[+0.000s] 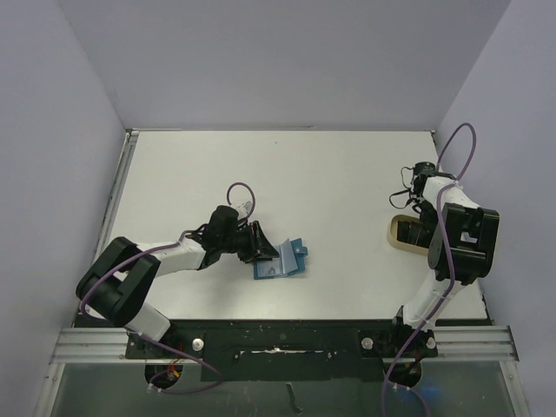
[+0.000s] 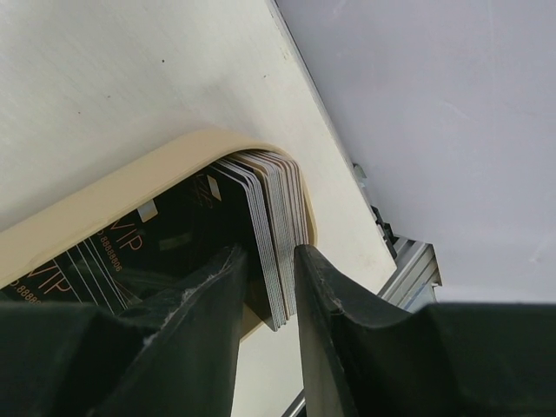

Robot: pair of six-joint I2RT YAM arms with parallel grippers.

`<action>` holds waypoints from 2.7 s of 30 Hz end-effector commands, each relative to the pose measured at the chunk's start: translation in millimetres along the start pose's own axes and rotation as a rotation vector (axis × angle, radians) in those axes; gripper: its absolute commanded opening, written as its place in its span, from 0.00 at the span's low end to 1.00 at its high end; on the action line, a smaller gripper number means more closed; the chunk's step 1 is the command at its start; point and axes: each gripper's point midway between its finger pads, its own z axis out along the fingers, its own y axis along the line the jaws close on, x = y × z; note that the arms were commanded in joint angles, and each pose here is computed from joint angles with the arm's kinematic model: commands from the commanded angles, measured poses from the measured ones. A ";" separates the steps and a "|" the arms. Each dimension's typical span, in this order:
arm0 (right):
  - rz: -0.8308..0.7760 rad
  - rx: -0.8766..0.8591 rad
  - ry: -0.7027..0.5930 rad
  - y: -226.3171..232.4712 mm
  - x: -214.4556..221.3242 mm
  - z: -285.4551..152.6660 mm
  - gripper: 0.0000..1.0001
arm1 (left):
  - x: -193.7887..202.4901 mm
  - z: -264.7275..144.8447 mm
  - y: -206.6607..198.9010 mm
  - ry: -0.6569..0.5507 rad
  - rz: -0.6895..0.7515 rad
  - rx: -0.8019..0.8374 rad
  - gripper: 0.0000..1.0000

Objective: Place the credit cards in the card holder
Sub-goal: Pick up the credit card from the storage box.

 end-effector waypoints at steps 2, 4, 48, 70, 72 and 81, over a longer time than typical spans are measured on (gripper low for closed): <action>0.053 0.012 -0.038 -11.9 -9.1 -4.4 0.29 | -11.5 1.4 -22.3 -0.015 0.040 0.061 0.34; 0.054 0.011 -0.035 -11.5 -8.4 -3.4 0.30 | -10.9 2.3 -20.8 -0.012 0.038 0.058 0.34; 0.094 -0.189 -0.128 2.5 -25.1 -32.0 0.00 | -11.2 4.2 -22.0 -0.008 0.033 0.066 0.34; 0.032 -0.637 -0.410 67.9 -24.1 -206.4 0.00 | -32.1 -22.3 -47.5 -0.113 0.078 0.054 0.51; 0.020 -0.742 -0.457 77.4 -19.6 -231.9 0.00 | -36.9 -31.4 -57.7 -0.143 0.092 0.069 0.52; 0.026 -1.352 -0.594 112.6 27.4 -346.0 0.00 | -54.2 -79.4 -110.4 -0.270 0.159 0.196 0.52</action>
